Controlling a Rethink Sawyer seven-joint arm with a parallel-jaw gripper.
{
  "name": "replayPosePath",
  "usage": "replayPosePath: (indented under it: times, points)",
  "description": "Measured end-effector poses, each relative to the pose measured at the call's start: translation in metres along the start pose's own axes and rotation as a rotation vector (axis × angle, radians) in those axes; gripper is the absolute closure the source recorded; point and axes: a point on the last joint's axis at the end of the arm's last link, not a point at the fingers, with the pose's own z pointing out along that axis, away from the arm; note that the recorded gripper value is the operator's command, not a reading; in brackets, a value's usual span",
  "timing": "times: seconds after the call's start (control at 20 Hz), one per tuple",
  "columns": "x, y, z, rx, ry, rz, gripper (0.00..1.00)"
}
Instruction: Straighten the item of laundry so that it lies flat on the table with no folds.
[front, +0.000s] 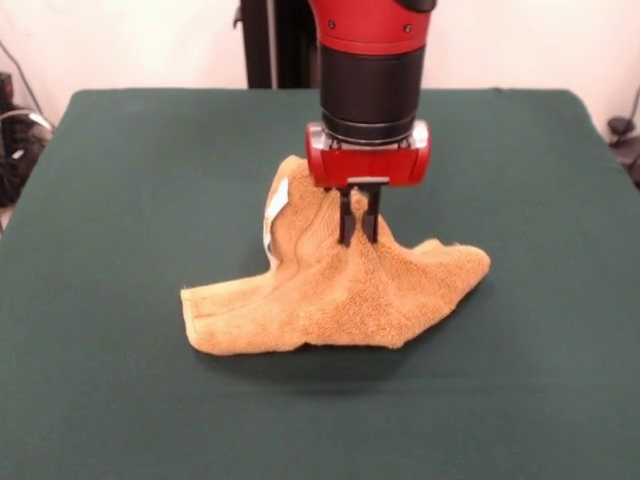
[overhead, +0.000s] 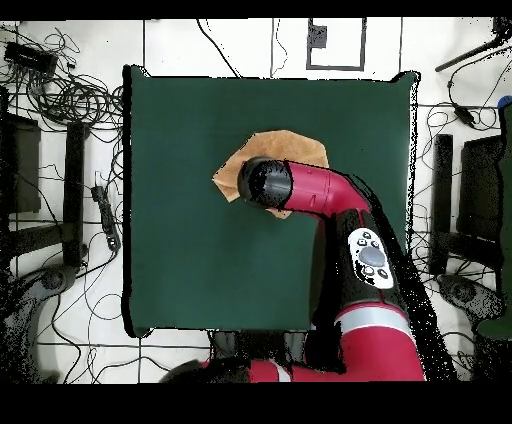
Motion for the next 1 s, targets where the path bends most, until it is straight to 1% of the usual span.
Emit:
replayPosePath:
  times: [0.25, 0.5, 0.85, 1.0]
  points:
    - [0.008, 0.003, 0.002, -0.004, 0.016, -0.001, 1.0]
    - [0.023, 0.007, 0.007, -0.012, 0.045, 0.002, 1.0]
    - [0.039, 0.01, 0.013, -0.015, 0.041, 0.005, 1.0]
    - [0.047, 0.009, 0.015, -0.02, 0.047, 0.02, 1.0]
